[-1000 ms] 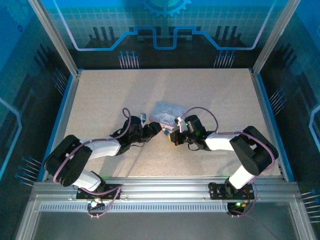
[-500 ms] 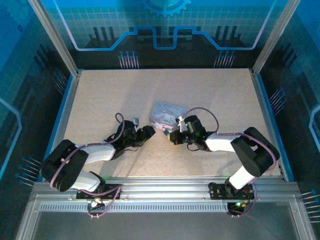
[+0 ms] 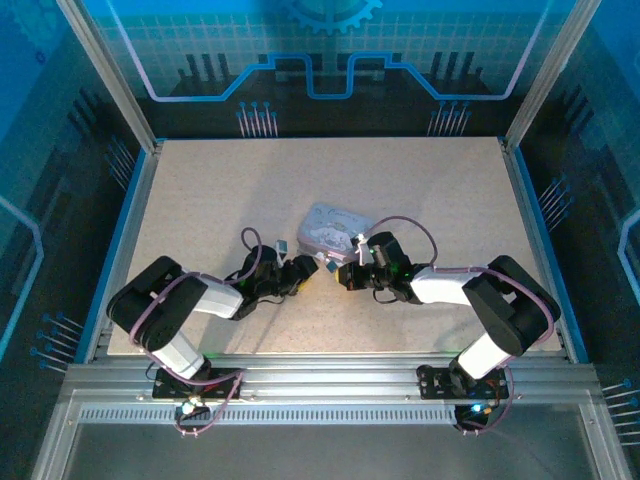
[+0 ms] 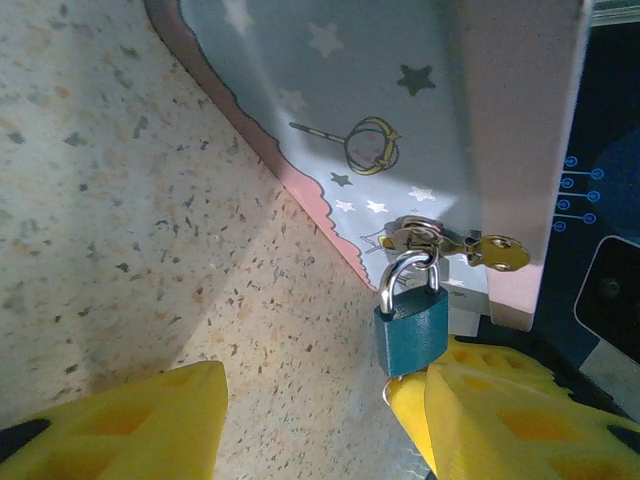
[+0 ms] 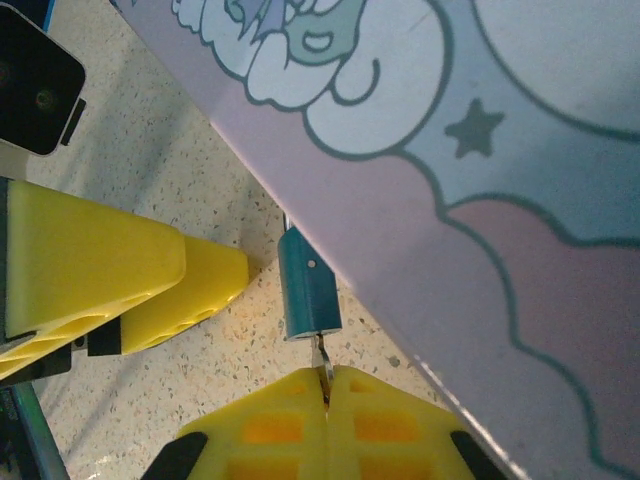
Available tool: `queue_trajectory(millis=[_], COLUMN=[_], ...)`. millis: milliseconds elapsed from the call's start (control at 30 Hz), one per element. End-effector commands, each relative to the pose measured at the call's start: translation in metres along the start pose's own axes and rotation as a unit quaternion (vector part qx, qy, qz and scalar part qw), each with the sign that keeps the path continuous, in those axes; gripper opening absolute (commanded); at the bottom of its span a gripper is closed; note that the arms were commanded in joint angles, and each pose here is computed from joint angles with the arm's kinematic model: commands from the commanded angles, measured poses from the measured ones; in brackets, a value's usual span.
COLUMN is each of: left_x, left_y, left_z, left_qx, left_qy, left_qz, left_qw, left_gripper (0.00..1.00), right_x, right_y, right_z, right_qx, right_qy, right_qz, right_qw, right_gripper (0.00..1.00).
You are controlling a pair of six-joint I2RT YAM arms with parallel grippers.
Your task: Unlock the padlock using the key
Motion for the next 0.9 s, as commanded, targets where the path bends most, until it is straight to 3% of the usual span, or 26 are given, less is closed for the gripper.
queue_trajectory(millis=[0, 867], left_x=[-0.012, -0.021], left_y=[0.004, 0.004], left_z=[0.006, 0.036], left_qx=[-0.007, 0.013], left_qy=[-0.035, -0.045], left_qz=[0.003, 0.000], left_qw=[0.999, 0.999], left_gripper=[0.55, 0.50], right_x=[0.011, 0.017], right_y=[0.001, 0.001], right_z=[-0.001, 0.004], right_qx=[0.000, 0.014], right_qy=[0.010, 0.023], right_qz=[-0.003, 0.023], right_qw=[1.000, 0.999], right_gripper=[0.00, 0.00])
Point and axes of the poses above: each hand's point on the last joint's axis, 136 mm out from that joint toward the fingers, its own z axis out along the fingers, its own x axis along the line the jaws close on, y = z × x, the point moved 8 cm from there along -z, back along the fingers, and after that the axes turned 15 degrees about z, right-handed, at the moved point
